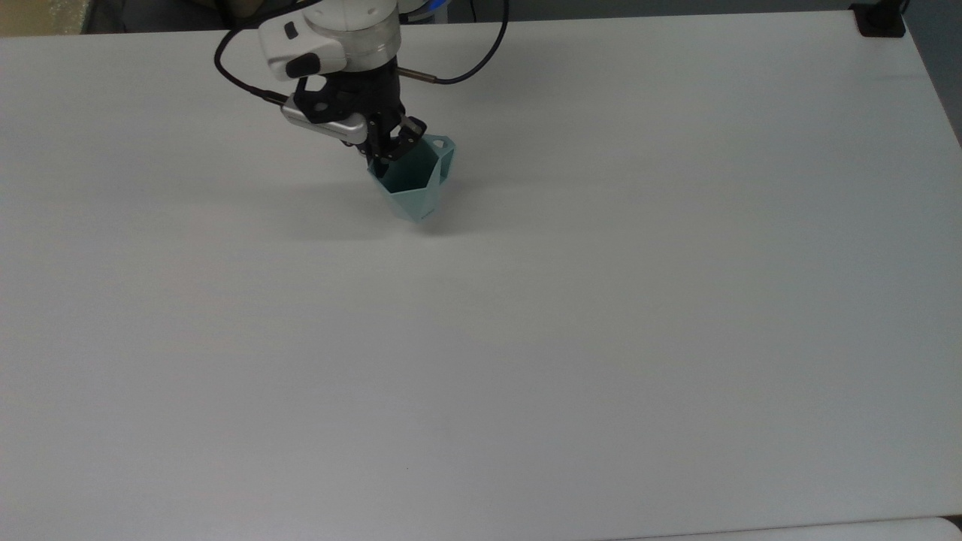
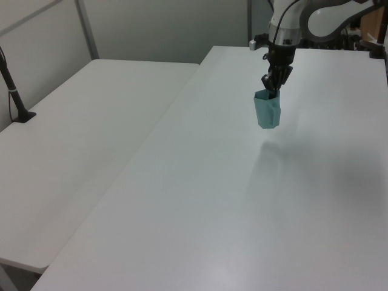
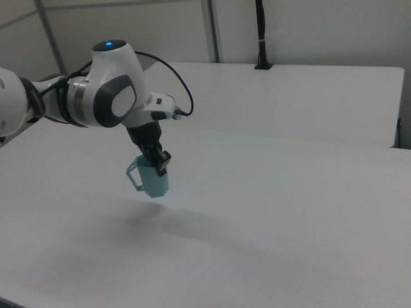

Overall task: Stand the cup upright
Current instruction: 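Lower the upright cup onto the table surface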

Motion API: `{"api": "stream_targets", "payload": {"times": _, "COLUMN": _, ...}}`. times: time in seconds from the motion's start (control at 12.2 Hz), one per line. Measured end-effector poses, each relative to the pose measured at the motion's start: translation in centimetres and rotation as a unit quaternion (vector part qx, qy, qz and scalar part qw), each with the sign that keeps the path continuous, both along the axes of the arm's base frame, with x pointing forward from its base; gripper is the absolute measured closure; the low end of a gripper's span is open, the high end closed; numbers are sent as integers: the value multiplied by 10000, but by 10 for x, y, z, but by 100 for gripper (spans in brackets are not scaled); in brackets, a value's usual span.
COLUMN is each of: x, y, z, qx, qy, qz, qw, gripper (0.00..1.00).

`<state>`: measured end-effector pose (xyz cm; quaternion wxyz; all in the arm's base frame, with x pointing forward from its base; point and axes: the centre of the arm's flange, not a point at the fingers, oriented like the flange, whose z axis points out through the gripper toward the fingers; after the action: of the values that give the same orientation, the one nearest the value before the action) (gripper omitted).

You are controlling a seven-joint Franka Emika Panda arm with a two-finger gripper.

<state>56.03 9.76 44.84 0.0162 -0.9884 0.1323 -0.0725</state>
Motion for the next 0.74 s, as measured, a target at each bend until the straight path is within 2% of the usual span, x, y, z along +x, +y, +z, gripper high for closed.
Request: {"api": "stream_targets", "payload": {"times": 0.74, "x": 11, "y": -22, "z": -38, "qx": -63, "qy": 159, "qz": -195, "qw": 9997, "gripper": 96}}
